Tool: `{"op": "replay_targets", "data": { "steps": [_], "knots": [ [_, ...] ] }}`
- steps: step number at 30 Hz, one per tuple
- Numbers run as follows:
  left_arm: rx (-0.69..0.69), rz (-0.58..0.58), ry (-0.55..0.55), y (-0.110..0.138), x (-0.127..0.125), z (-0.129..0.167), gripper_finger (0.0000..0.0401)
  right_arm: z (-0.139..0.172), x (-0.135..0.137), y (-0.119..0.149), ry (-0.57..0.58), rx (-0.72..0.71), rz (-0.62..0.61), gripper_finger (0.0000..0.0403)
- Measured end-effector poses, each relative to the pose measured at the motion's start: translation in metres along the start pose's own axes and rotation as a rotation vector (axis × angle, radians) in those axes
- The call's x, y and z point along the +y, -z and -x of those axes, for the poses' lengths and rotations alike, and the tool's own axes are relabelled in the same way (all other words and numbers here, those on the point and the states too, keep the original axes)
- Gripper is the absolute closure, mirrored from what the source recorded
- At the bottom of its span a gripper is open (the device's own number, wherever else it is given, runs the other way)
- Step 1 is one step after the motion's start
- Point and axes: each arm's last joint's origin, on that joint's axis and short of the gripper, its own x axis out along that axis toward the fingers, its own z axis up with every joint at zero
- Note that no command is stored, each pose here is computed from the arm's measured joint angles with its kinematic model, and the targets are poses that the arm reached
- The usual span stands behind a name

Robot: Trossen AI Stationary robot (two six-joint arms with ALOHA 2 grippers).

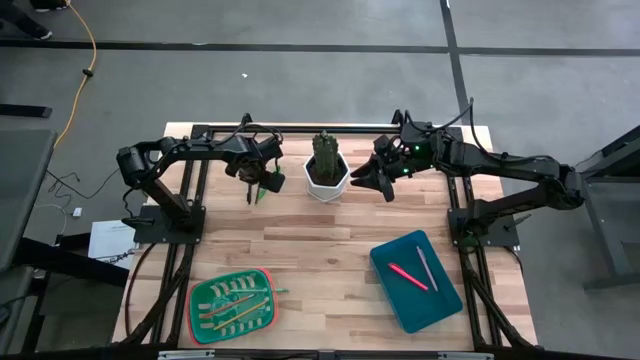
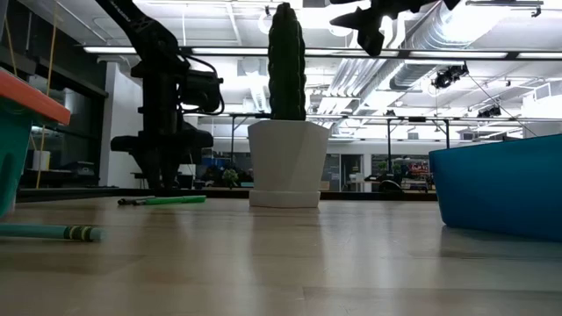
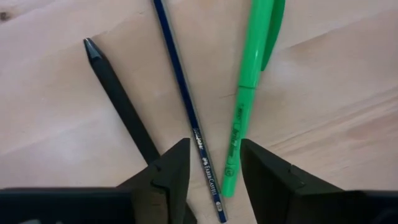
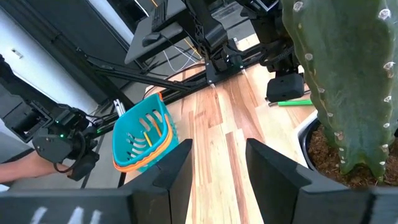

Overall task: Sort pens & pencils
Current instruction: Put the blue pencil into the green bin

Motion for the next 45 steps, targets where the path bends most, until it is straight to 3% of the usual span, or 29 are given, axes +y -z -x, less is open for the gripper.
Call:
{"op": "replay_targets", "data": {
  "steps": [12,45],
  "knots": [
    [-0.008,0.025,-0.02,-0.004,0.006,0.0,0.0323,0.0,-0.001,0.002,0.005,0.015,0.001,0.0263],
    [0.069,-0.005,-0.015,-0.005,0.003,-0.019,0.0325,0.0,-0.001,0.003,0.01,0.025,0.002,0.0263]
  ]
}}
